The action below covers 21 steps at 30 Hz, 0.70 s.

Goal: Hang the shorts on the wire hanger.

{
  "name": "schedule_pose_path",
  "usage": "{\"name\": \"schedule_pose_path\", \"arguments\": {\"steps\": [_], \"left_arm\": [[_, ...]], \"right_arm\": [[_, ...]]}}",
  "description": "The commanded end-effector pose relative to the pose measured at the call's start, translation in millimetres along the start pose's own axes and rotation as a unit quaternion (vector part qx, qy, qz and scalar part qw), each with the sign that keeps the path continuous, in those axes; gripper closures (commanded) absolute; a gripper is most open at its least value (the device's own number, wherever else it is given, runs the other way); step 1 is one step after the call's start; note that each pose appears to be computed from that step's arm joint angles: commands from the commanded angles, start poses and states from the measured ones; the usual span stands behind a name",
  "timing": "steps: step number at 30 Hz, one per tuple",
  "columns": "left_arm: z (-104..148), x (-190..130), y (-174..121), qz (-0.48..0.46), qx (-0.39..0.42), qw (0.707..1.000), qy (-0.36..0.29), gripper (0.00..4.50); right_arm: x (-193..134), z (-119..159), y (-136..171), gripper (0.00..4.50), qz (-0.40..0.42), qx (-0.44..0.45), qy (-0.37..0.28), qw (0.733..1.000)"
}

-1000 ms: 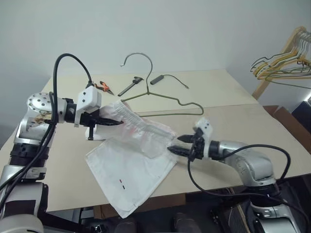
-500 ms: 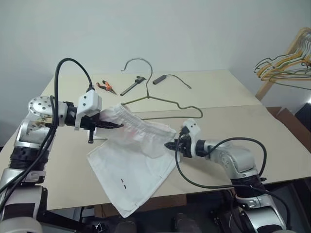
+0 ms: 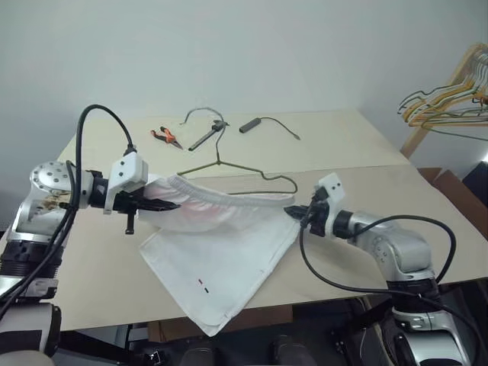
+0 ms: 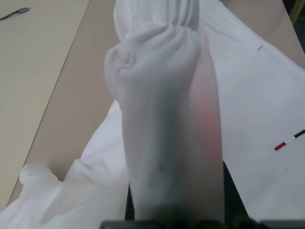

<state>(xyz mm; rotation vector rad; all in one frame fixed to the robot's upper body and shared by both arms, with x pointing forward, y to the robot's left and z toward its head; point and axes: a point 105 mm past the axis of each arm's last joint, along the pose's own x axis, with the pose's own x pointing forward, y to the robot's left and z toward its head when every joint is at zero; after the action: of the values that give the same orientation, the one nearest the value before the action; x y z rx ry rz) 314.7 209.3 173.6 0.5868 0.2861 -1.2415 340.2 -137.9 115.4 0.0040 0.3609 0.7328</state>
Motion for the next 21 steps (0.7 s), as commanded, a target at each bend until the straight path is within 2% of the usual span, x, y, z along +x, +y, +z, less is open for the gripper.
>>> {"name": "schedule_pose_path", "arguments": {"steps": [1, 11, 18, 21], "left_arm": [[-2.7, -18.2, 5.6, 0.029, 0.009, 0.999, 0.019, 4.5], [-14.9, -20.5, 13.6, 0.065, -0.007, 0.997, 0.048, 4.5], [-24.5, -19.4, 7.7, 0.047, 0.009, 0.996, 0.078, 4.5], [-16.6, -19.4, 15.1, 0.069, -0.008, 0.997, 0.042, 4.5]], "right_arm": [[-14.8, 18.3, -20.9, 4.47, -0.04, -0.014, -0.028, 0.999], [-21.9, 24.8, -29.3, 4.47, -0.052, -0.022, -0.038, 0.998], [-24.4, 31.1, -29.0, 4.47, -0.05, -0.027, -0.049, 0.997], [-24.1, 28.4, -30.8, 4.47, -0.053, -0.031, -0.044, 0.997]]}}
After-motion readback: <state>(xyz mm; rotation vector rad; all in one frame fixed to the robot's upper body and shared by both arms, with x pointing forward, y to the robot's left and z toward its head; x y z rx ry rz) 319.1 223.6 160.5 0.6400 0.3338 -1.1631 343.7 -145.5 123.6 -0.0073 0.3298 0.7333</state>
